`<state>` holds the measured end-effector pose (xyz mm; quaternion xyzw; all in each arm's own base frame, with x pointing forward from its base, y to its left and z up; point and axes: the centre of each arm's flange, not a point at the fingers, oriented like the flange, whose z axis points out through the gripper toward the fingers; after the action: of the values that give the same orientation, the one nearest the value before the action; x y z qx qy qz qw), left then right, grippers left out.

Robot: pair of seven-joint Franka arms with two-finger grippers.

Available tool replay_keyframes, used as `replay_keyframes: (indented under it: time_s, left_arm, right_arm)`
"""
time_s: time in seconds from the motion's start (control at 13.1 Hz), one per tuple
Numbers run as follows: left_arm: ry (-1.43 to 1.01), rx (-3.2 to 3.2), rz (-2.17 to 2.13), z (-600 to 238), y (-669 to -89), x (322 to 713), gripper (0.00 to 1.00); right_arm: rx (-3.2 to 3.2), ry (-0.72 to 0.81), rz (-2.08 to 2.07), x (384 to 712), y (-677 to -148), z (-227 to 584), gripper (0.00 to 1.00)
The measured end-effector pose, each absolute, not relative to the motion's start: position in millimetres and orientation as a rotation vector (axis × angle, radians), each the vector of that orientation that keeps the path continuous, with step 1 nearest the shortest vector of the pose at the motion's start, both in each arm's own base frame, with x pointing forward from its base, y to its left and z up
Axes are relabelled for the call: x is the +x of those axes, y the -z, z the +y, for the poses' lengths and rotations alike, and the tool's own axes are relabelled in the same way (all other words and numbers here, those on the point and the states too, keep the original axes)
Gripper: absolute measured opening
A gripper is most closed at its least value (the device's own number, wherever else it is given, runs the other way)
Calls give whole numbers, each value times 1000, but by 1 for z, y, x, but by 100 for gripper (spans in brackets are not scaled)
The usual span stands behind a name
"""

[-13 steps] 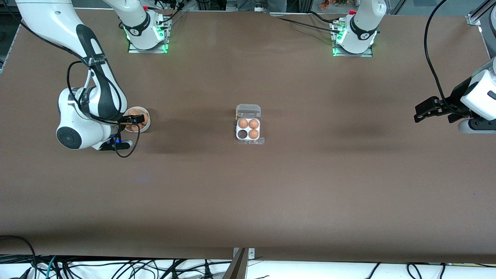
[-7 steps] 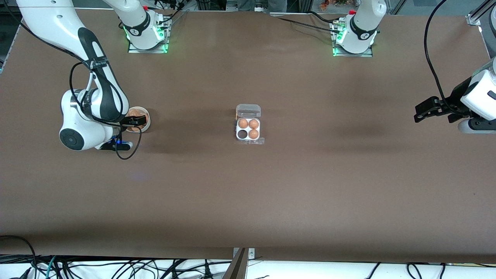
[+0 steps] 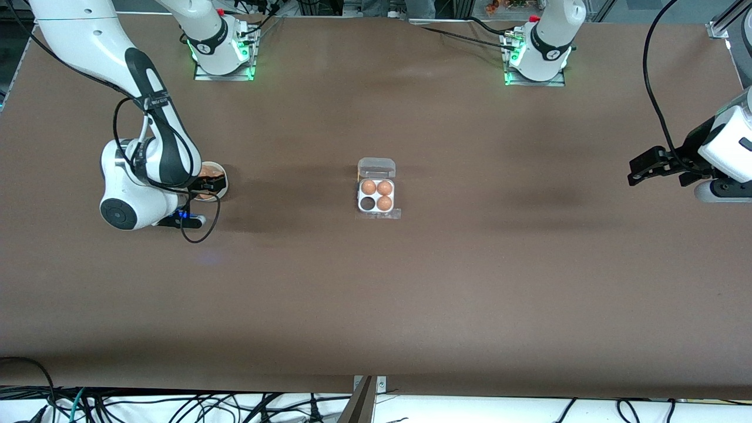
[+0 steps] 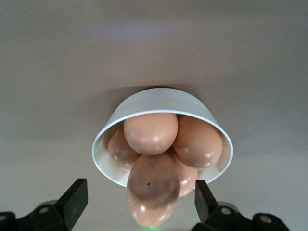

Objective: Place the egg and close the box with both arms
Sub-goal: 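Lower the right gripper and grasp one brown egg from the bowl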

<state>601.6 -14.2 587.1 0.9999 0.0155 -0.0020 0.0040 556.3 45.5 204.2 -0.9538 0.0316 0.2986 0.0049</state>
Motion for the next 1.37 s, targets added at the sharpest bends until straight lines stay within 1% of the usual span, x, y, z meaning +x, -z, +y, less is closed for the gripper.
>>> replay_keyframes:
  time_s: [0.15,0.3,0.53,0.61,0.69,0.76,0.84,0.91,1.07,1.14,1.22,1.3,1.37]
  left_arm:
    - [6,3133,49,-14,-587,602,100]
    - [6,3133,49,-14,-587,602,100]
    - [7,3133,49,-14,-587,602,100]
    - [7,3133,49,-14,-587,602,100]
    - [7,3133,49,-14,-587,602,100]
    - [7,3133,50,-14,-587,602,100]
    - [7,3133,50,-14,-587,602,100]
    - [7,3133,50,-14,-587,602,100]
    - [7,3133,50,-14,-587,602,100]
    - [7,3133,51,-13,-587,602,100]
    - [7,3133,51,-13,-587,602,100]
    - [7,3133,51,-13,-587,602,100]
    - [7,3133,51,-13,-587,602,100]
  right_arm:
    - [-2987,-938,100,556,-203,45,99]
    - [-2985,-944,100,556,-201,45,96]
    - [-2983,-954,101,555,-198,45,94]
    - [-2983,-956,102,555,-197,45,89]
    - [-2983,-957,102,554,-196,45,88]
    - [-2982,-959,103,554,-196,44,83]
    - [-2983,-960,104,554,-195,44,72]
    - [-2983,-960,106,554,-195,43,72]
    - [-2983,-960,108,554,-195,42,60]
    - [-2983,-960,109,554,-195,42,60]
    - [-2983,-960,109,554,-195,42,55]
    - [-2983,-960,109,554,-195,42,55]
    - [-2983,-960,110,554,-195,42,51]
